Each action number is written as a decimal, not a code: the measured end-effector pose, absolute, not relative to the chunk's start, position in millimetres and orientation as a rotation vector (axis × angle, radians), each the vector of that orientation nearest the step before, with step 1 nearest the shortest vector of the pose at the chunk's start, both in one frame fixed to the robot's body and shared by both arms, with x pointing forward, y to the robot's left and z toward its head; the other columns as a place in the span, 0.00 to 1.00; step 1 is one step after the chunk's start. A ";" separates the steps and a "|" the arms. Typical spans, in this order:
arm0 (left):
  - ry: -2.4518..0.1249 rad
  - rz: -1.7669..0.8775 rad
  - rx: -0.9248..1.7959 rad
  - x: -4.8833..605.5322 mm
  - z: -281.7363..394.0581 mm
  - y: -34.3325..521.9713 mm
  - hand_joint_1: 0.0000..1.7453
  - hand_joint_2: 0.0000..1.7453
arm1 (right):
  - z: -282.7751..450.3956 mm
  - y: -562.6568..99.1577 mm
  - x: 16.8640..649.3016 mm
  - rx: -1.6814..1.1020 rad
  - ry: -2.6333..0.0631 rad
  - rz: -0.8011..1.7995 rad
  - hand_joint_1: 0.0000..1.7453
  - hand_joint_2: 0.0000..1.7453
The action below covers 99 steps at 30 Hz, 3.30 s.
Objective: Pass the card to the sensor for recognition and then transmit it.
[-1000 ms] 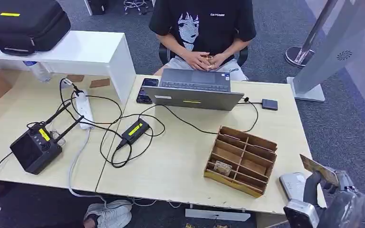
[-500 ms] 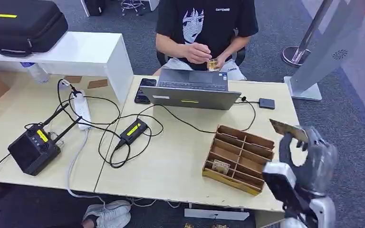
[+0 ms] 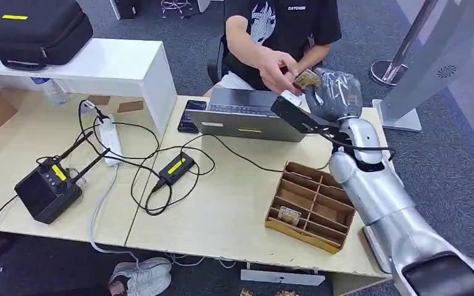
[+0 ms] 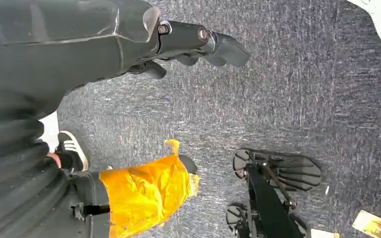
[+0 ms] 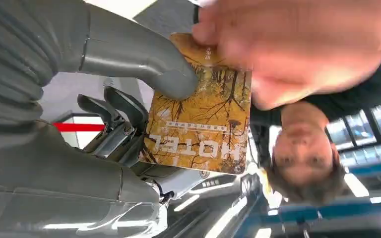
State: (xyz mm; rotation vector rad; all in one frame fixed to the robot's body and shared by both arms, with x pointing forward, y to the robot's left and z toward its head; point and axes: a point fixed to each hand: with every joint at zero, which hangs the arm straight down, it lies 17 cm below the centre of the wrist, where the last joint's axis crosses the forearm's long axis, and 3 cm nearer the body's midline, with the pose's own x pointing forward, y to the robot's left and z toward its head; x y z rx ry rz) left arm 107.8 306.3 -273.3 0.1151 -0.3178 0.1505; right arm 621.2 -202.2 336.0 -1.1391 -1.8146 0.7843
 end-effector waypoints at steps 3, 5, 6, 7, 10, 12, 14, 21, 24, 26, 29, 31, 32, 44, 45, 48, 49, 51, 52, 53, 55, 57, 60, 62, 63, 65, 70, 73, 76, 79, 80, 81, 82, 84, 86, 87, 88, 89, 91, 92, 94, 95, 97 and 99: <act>-0.318 0.147 0.117 107.3 -273.3 307.2 0.00 1.00 | 326.5 -199.2 628.3 -1.134 -1.778 0.821 0.92 1.00; -0.319 0.149 0.117 107.4 -273.3 307.8 0.00 1.00 | 317.8 -192.3 630.9 -1.091 -1.764 0.842 0.00 1.00; -0.319 0.151 0.117 107.5 -273.2 307.9 0.00 1.00 | 312.7 -187.6 631.8 -1.055 -1.759 0.856 0.00 1.00; -0.320 0.153 0.117 107.7 -273.2 308.0 0.00 1.00 | 306.3 -181.6 632.3 -1.003 -1.755 0.873 0.00 1.00; -0.322 0.165 0.118 108.2 -273.0 309.2 0.00 1.00 | 278.3 -149.0 627.8 -0.711 -1.735 0.922 0.00 1.00; -0.323 0.174 0.121 108.1 -272.9 311.1 0.00 1.00 | 265.3 -132.5 621.1 -0.554 -1.722 0.915 0.00 1.00; -0.322 0.182 0.122 106.8 -273.1 312.2 0.00 1.00 | 256.1 -114.6 610.2 -0.374 -1.723 0.890 0.00 1.00; -0.320 0.234 0.139 101.7 -273.6 317.4 0.00 1.00 | 246.7 -106.1 557.1 -0.063 -1.846 0.754 0.00 1.00; -0.312 0.258 0.151 96.5 -274.5 319.7 0.00 1.00 | 237.4 -119.7 524.0 -0.064 -1.918 0.724 0.00 1.00; -0.309 0.281 0.161 94.9 -274.7 321.5 0.00 1.00 | 233.7 -131.1 499.0 -0.122 -1.980 0.708 0.00 1.00; -0.303 0.307 0.177 92.1 -275.1 323.5 0.00 1.00 | 233.6 -157.3 464.6 -0.366 -2.073 0.680 0.00 1.00; -0.297 0.321 0.184 88.9 -275.6 324.0 0.00 1.00 | 237.1 -174.9 437.9 -0.530 -2.121 0.654 0.00 1.00; -0.296 0.324 0.184 88.7 -275.7 323.8 0.00 1.00 | 234.8 -179.5 429.2 -0.559 -2.124 0.647 0.00 1.00; -0.292 0.316 0.186 88.0 -276.0 319.7 0.00 1.00 | 250.5 -245.8 362.3 -1.360 -2.057 0.759 0.00 1.00; -0.292 0.313 0.186 88.1 -276.0 319.5 0.00 1.00 | 249.3 -252.8 361.4 -1.432 -2.019 0.782 0.00 1.00; -0.294 0.306 0.184 90.1 -275.8 319.1 0.00 1.00 | 245.9 -271.1 362.5 -1.562 -1.918 0.801 0.00 1.00; -0.294 0.303 0.184 90.0 -275.8 319.0 0.00 1.00 | 244.8 -275.4 364.0 -1.578 -1.896 0.794 0.00 1.00; -0.295 0.301 0.183 90.8 -275.7 318.6 0.00 1.00 | 238.3 -285.1 367.6 -1.598 -1.849 0.788 0.00 1.00; -0.295 0.300 0.182 90.7 -275.7 318.5 0.00 1.00 | 235.0 -289.7 370.1 -1.602 -1.828 0.782 0.00 1.00; -0.295 0.299 0.181 90.8 -275.7 318.2 0.00 1.00 | 231.6 -293.0 372.6 -1.605 -1.811 0.782 0.00 1.00; -0.297 0.296 0.174 92.0 -275.6 317.0 0.00 1.00 | 222.2 -301.8 378.9 -1.605 -1.767 0.778 0.00 1.00; -0.297 0.294 0.173 92.0 -275.6 316.6 0.00 1.00 | 214.8 -308.1 384.1 -1.598 -1.738 0.773 0.00 1.00; -0.298 0.290 0.170 92.4 -275.5 316.3 0.00 1.00 | 200.5 -321.0 393.4 -1.581 -1.683 0.762 0.00 1.00; -0.298 0.289 0.167 92.4 -275.6 315.7 0.00 1.00 | 190.1 -332.9 399.9 -1.566 -1.638 0.750 0.00 1.00; -0.299 0.288 0.167 93.0 -275.5 315.6 0.00 1.00 | 183.6 -339.7 403.5 -1.556 -1.613 0.748 0.00 1.00; -0.299 0.286 0.167 93.2 -275.5 315.5 0.00 1.00 | 171.0 -353.9 408.1 -1.535 -1.572 0.734 0.00 1.00; -0.294 0.281 0.166 92.7 -275.7 315.7 0.00 1.00 | 145.8 -382.6 417.2 -1.515 -1.488 0.726 0.00 1.00; -0.294 0.280 0.166 93.1 -275.6 315.6 0.00 1.00 | 135.9 -391.6 419.7 -1.508 -1.458 0.725 0.00 1.00; -0.293 0.279 0.166 93.0 -275.7 315.8 0.00 1.00 | 130.3 -394.9 420.4 -1.506 -1.444 0.731 0.00 1.00; -0.293 0.279 0.166 93.0 -275.7 315.8 0.00 1.00 | 127.3 -396.4 420.1 -1.506 -1.439 0.737 0.00 1.00; -0.293 0.279 0.166 92.9 -275.7 315.9 0.00 1.00 | 127.2 -396.2 420.1 -1.506 -1.441 0.739 0.00 1.00; -0.293 0.279 0.166 93.0 -275.7 315.9 0.00 1.00 | 127.3 -395.5 420.1 -1.505 -1.445 0.742 0.00 1.00; -0.294 0.279 0.166 93.2 -275.6 315.9 0.00 1.00 | 128.2 -394.1 420.2 -1.505 -1.452 0.747 0.00 1.00; -0.293 0.279 0.166 93.0 -275.7 315.6 0.00 1.00 | 138.0 -385.8 419.6 -1.516 -1.492 0.762 0.00 1.00; -0.293 0.281 0.166 93.1 -275.7 315.8 0.00 1.00 | 151.1 -374.7 417.9 -1.533 -1.540 0.774 0.00 1.00; -0.293 0.282 0.166 93.1 -275.7 315.8 0.00 1.00 | 159.5 -369.5 416.7 -1.545 -1.565 0.769 0.00 1.00; -0.293 0.282 0.166 93.1 -275.7 315.5 0.00 1.00 | 165.6 -364.6 415.6 -1.550 -1.585 0.761 0.00 1.00; -0.293 0.282 0.166 93.1 -275.7 315.3 0.00 1.00 | 172.4 -359.3 413.8 -1.554 -1.608 0.756 0.00 1.00; -0.293 0.284 0.166 92.7 -275.7 315.4 0.00 1.00 | 183.3 -352.2 410.8 -1.556 -1.644 0.736 0.00 1.00; -0.293 0.285 0.166 93.0 -275.7 315.2 0.00 1.00 | 188.5 -348.3 409.2 -1.559 -1.660 0.728 0.00 1.00; -0.293 0.286 0.166 93.2 -275.6 315.3 0.00 1.00 | 196.9 -341.0 406.2 -1.561 -1.686 0.709 0.00 1.00; -0.293 0.288 0.166 93.1 -275.6 315.3 0.00 1.00 | 198.8 -336.9 405.3 -1.556 -1.694 0.702 0.00 1.00; -0.293 0.288 0.166 93.1 -275.7 315.3 0.00 1.00 | 201.2 -328.0 404.4 -1.548 -1.708 0.700 0.00 1.00; -0.294 0.289 0.166 93.4 -275.6 315.4 0.00 1.00 | 199.1 -320.9 405.0 -1.533 -1.703 0.694 0.00 1.00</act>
